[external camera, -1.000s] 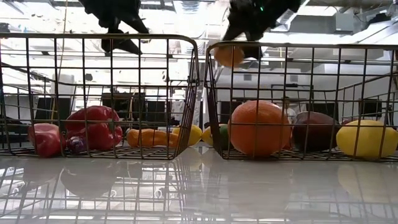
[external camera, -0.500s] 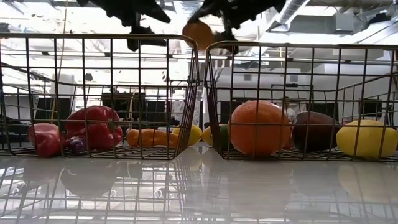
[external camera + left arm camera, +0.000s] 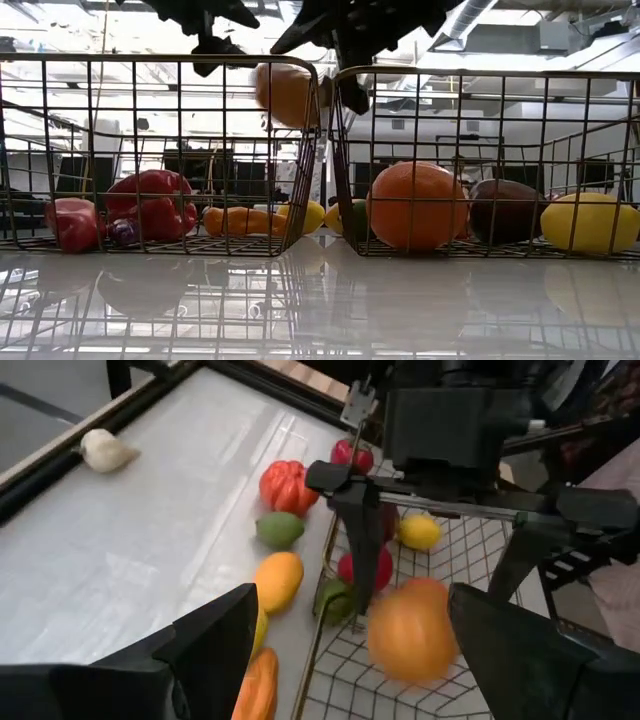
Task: Sort produce into baskets
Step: Put the potato into the left wire basket, then put the pumpkin into the left wire basket
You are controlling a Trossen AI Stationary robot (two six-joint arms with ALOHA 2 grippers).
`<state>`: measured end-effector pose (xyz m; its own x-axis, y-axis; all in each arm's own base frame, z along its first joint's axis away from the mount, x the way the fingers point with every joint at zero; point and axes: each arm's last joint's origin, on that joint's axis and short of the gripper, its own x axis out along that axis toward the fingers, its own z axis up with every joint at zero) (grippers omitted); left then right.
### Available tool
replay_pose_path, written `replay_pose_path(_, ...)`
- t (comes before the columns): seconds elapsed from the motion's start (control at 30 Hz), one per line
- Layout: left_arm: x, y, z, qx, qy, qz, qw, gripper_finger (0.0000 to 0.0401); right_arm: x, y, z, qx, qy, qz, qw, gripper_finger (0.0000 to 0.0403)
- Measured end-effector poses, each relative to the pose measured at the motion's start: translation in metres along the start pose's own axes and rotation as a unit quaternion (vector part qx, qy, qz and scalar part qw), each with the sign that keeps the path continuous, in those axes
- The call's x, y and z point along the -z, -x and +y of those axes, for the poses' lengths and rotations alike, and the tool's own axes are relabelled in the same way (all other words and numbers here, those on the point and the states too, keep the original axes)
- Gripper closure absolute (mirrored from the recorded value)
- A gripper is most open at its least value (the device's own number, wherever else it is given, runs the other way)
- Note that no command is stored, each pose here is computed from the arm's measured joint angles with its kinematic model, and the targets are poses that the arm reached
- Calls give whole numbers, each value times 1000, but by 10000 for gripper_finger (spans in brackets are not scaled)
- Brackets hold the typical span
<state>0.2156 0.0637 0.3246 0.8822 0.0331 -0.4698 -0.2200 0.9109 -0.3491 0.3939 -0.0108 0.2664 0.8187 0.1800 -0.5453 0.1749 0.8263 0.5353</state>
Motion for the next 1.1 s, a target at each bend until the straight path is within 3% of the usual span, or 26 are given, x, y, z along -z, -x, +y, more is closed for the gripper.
replay_pose_path(0.23, 6, 6, -1, -1, 7, 27, 1000, 88, -4, 3, -8, 8, -22, 2, 1000, 17)
replay_pose_path(0.47, 6, 11, -1, -15, 5, 17, 1000, 88, -13, 53, -25, 114, -41, 8, 993, 23)
replay_pose_path(0.6, 8, 9, 1, -28, 9, 27, 999, 88, -12, 91, -31, 203, -32, 18, 979, 23)
replay_pose_path(0.77, 11, 3, 4, -42, 17, 48, 998, 88, 7, 130, -43, 298, -45, 105, 947, 23)
replay_pose_path(0.93, 6, -1, 8, -54, 14, 28, 998, 88, 34, 151, -61, 336, -81, 149, 926, 23)
replay_pose_path(1.1, -1, -2, 13, -58, 24, -4, 998, 88, 57, 146, -97, 360, -144, 152, 909, 23)
